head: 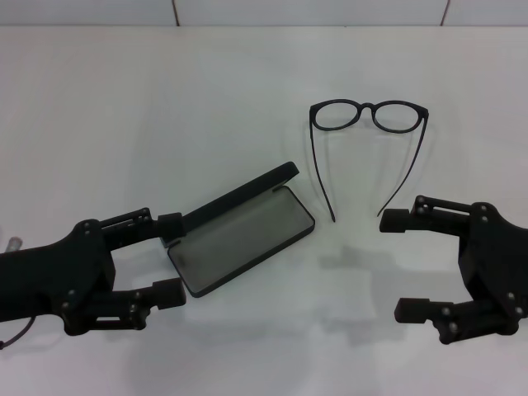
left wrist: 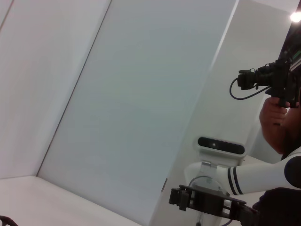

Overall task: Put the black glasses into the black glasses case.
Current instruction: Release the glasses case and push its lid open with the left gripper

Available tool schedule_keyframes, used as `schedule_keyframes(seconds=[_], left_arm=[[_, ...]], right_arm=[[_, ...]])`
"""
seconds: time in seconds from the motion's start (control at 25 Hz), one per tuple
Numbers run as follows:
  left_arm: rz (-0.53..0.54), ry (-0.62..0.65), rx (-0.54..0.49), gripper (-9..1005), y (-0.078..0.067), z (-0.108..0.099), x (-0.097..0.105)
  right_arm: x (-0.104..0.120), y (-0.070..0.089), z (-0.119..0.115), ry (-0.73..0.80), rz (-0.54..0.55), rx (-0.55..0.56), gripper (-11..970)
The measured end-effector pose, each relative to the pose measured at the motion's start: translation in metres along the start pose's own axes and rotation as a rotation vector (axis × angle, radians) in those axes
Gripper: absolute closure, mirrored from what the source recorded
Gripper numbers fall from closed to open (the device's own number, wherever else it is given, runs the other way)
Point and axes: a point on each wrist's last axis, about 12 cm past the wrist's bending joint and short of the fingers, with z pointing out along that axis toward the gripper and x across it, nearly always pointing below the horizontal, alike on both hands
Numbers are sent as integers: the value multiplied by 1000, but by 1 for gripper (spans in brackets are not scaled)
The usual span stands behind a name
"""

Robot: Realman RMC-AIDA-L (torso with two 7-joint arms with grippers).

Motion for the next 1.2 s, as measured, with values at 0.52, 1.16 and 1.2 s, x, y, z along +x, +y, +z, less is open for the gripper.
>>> schedule_keyframes(seconds=[0.52, 1.16, 1.2], left_arm=[[7, -9, -5, 104, 1, -1, -2], [-58, 68, -193, 104, 42, 10, -74], [-63, 108, -204, 104, 43, 14, -80]], right_arm=[[2, 0, -1, -8, 14, 13, 77], [19, -5, -14, 58, 41, 184, 77], [20, -5, -15, 62, 43, 193, 77]])
